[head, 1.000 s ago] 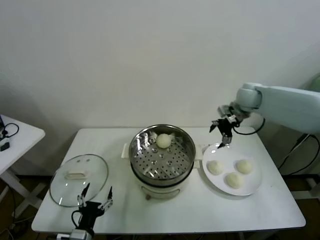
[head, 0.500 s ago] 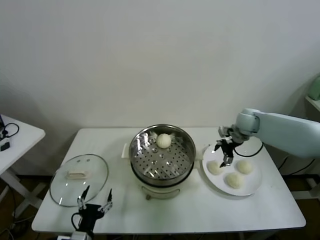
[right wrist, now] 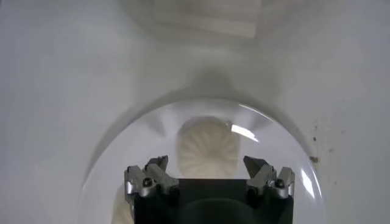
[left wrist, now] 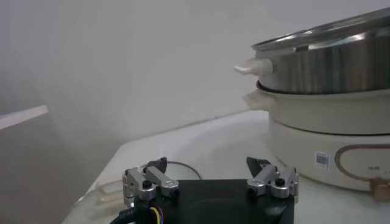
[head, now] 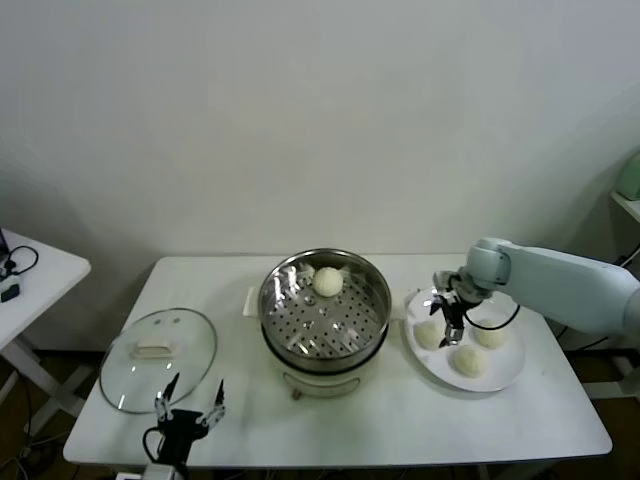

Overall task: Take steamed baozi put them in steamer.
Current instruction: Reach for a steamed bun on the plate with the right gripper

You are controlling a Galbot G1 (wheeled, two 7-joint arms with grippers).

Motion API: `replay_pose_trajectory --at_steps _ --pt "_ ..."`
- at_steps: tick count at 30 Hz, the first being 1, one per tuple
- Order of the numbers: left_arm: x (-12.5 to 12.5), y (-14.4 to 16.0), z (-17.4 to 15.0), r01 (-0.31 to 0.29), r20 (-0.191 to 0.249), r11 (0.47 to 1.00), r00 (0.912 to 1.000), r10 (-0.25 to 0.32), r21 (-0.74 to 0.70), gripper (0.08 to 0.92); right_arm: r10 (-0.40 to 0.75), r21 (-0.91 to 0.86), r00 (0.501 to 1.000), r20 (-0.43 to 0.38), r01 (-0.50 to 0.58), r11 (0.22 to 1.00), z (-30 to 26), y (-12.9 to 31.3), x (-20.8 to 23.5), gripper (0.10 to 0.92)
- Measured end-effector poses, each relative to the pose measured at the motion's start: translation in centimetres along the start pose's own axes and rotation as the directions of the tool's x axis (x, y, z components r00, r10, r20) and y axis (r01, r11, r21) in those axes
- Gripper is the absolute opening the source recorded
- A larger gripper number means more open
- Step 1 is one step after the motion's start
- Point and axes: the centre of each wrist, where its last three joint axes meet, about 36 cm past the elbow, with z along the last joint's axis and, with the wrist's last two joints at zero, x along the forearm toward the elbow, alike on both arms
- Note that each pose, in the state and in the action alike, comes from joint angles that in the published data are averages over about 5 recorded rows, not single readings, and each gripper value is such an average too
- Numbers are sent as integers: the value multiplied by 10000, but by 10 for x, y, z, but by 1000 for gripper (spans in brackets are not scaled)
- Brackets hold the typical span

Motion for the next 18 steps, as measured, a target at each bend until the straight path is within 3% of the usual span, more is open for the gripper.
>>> replay_pose_trajectory --at_steps 9,18 --pt "0 1 1 27 -6 10000 10000 -27 -14 823 8 15 9999 -153 -8 10000 -2 2 -10 790" --pt "1 2 -1 58 37 10000 10000 -58 -35 823 11 22 9999 -104 -11 10000 -4 0 -9 567"
